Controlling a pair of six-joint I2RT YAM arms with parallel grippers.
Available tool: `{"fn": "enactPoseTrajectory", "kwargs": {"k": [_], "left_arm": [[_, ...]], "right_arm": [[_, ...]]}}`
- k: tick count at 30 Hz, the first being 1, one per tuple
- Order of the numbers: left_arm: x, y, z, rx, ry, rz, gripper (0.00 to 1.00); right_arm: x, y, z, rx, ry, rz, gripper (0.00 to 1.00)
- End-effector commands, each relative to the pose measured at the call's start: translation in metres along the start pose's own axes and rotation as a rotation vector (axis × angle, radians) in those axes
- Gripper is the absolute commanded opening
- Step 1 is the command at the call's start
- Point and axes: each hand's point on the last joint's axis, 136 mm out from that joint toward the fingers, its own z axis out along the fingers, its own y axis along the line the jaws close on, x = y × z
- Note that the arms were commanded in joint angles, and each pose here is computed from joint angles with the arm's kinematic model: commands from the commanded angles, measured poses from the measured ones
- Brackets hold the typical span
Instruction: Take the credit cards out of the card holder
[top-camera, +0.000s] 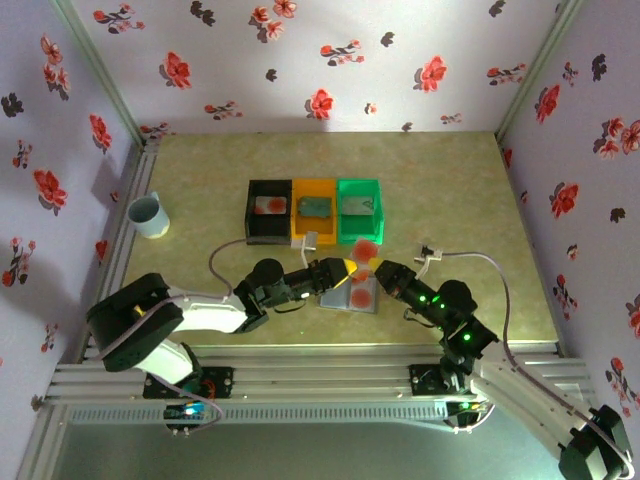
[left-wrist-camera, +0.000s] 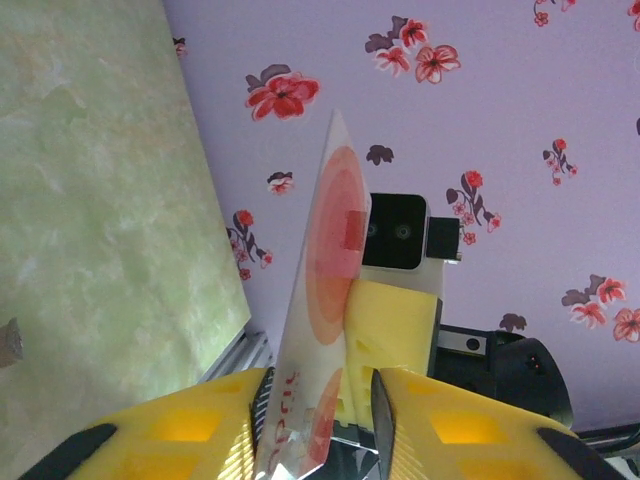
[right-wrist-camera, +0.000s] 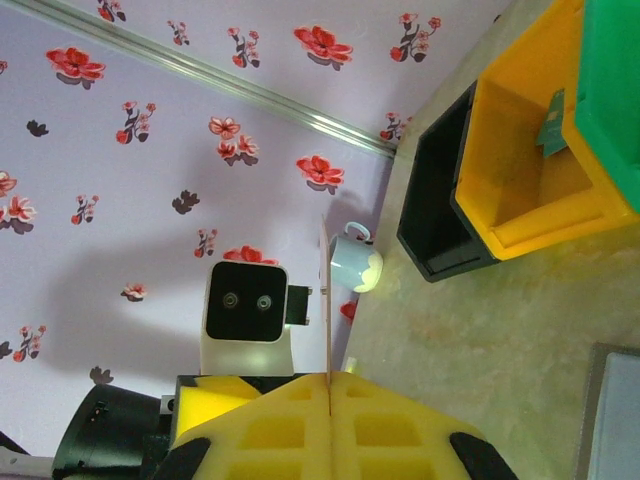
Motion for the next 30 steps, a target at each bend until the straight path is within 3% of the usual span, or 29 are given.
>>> {"fn": "enactPoseTrajectory", "kwargs": {"k": [1, 16, 21, 24, 30], "left_arm": [[-0.001, -0.018, 0.005, 0.063, 0.000, 0.014, 0.30], [-0.005, -0.018, 0.003, 0.063, -0.025, 0.012, 0.15], [-0.008, -0.016, 0.001, 0.056, -0.039, 0.005, 0.01], [-0.010, -0.012, 0.000, 0.048, -0.046, -0.009, 0.00], [-0.018, -0.009, -0.008, 0.041, -0.061, -0.027, 0.00]], "right_arm": [[0.000, 0.007, -0.001, -0.037, -0.007, -0.003, 0.00], [0.003, 0.004, 0.000, -0.021, -0.002, 0.002, 0.00], [0.004, -0.002, 0.000, 0.006, 0.000, 0.009, 0.00], [0.005, -0.004, 0.000, 0.018, 0.004, 0.013, 0.00], [0.008, -0.012, -0.001, 0.070, 0.022, 0.001, 0.22]]}}
